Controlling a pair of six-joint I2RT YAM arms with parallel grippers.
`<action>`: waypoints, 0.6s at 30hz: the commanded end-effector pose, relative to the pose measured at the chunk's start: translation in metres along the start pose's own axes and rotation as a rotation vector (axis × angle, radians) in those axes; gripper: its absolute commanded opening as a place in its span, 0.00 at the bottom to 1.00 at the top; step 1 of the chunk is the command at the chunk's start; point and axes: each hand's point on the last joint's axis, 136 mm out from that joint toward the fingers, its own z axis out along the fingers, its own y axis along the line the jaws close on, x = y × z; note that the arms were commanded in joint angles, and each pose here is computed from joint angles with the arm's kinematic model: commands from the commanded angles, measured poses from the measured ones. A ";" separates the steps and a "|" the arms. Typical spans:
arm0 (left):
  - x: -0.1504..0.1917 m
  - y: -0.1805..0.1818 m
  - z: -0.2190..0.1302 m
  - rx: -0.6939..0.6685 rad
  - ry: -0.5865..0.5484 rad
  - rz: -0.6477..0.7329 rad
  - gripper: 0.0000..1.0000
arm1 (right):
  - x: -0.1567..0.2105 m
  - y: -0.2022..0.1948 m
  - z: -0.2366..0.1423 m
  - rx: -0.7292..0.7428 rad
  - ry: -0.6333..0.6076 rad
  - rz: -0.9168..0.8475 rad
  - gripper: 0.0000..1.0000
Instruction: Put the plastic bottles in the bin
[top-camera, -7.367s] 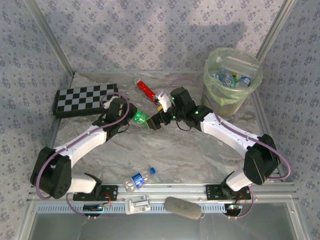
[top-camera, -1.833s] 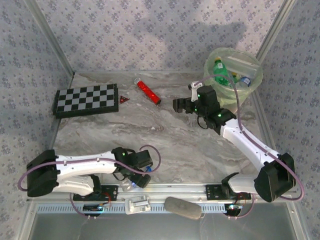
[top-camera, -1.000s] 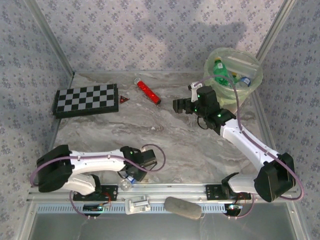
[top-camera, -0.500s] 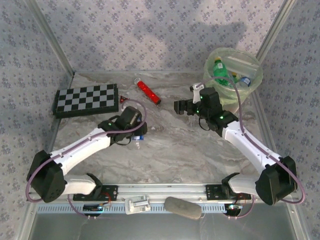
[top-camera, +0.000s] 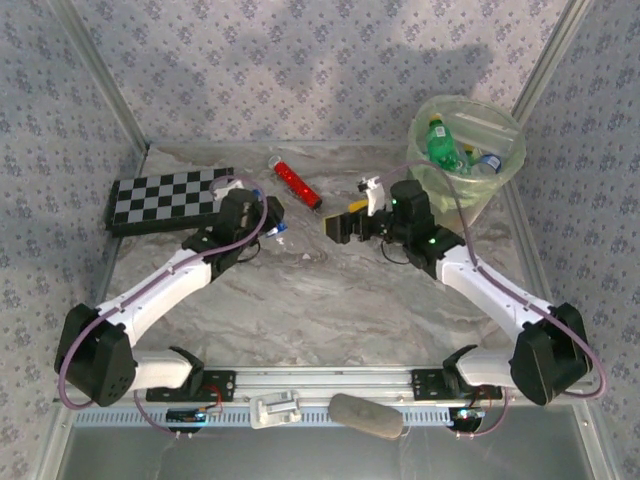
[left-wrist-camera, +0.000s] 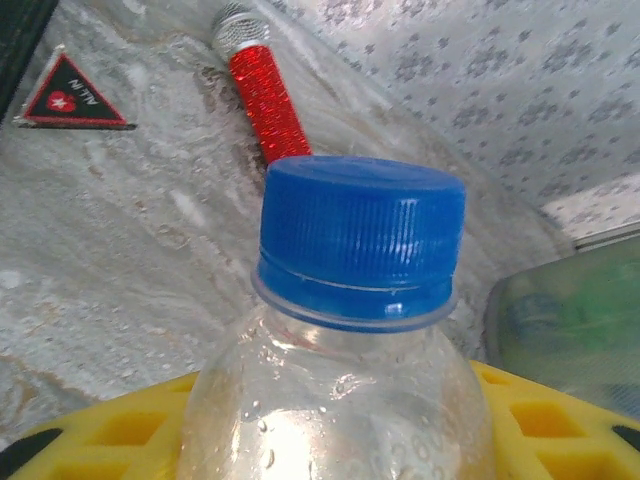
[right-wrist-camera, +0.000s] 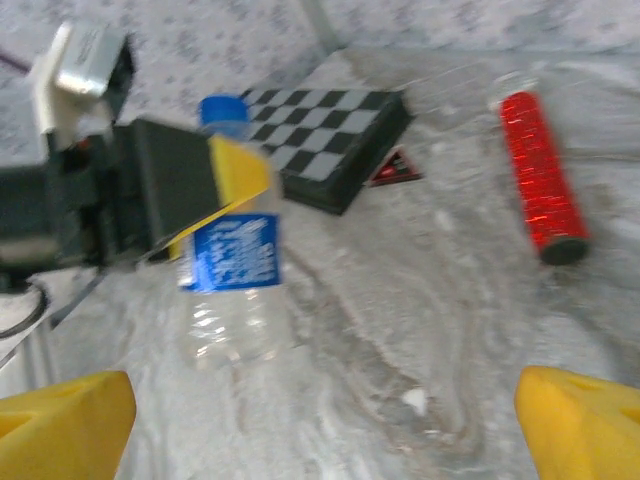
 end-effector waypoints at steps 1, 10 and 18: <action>-0.015 -0.024 -0.013 0.138 -0.047 -0.082 0.42 | 0.000 0.029 0.017 -0.127 0.026 -0.018 0.99; -0.014 -0.037 -0.025 0.263 -0.027 -0.179 0.42 | 0.001 0.050 0.055 -0.232 0.033 -0.018 0.97; -0.004 -0.033 -0.022 0.296 -0.001 -0.254 0.41 | 0.002 0.044 0.082 -0.231 0.036 -0.016 0.89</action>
